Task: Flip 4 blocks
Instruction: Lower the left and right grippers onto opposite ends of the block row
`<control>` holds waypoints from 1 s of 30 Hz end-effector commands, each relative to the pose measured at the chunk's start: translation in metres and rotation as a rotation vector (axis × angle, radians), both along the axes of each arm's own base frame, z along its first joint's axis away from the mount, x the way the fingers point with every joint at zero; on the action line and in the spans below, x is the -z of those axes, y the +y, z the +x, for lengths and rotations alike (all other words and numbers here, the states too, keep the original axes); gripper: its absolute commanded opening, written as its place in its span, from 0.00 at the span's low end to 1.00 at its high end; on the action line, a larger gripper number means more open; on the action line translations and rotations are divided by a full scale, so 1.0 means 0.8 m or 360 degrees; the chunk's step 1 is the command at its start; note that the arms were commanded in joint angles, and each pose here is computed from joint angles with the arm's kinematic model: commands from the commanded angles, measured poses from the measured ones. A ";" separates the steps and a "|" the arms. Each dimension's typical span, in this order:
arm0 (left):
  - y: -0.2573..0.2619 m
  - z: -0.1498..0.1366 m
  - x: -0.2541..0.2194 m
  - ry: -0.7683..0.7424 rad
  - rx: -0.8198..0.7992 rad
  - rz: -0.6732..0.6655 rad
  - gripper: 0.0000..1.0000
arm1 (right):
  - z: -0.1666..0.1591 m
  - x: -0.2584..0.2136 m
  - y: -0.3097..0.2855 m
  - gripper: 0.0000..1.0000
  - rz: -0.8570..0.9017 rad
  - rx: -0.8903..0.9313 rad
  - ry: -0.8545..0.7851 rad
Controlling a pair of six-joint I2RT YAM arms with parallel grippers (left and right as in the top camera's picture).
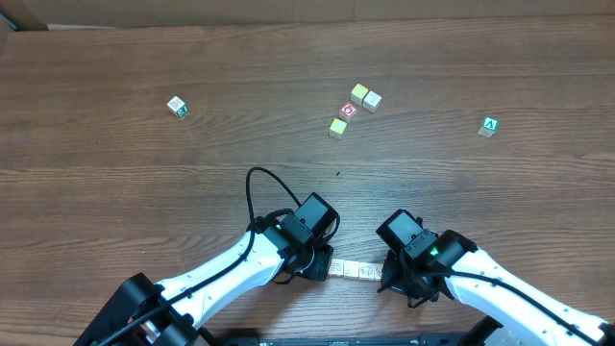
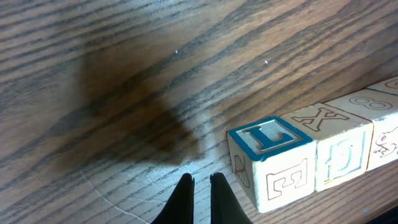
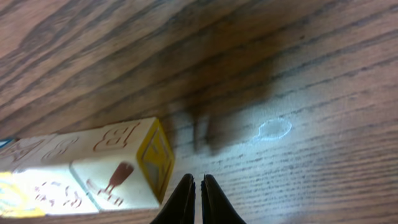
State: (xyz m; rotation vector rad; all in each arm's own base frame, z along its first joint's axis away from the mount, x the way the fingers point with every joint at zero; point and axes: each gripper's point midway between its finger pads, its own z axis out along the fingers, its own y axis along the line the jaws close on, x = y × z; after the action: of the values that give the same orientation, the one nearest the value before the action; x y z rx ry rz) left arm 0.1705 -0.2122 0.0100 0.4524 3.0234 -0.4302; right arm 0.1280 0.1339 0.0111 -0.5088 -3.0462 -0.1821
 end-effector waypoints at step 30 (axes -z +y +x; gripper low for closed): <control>-0.009 0.007 0.012 0.0042 -0.0099 -0.0031 0.04 | 0.012 0.015 0.001 0.08 -0.0047 0.0043 -0.0025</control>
State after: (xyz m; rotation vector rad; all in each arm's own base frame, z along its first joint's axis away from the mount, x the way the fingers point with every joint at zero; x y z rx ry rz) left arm 0.1772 -0.2200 0.0086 0.4067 3.0046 -0.4664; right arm 0.1376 0.1371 0.0006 -0.5483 -3.0572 -0.1617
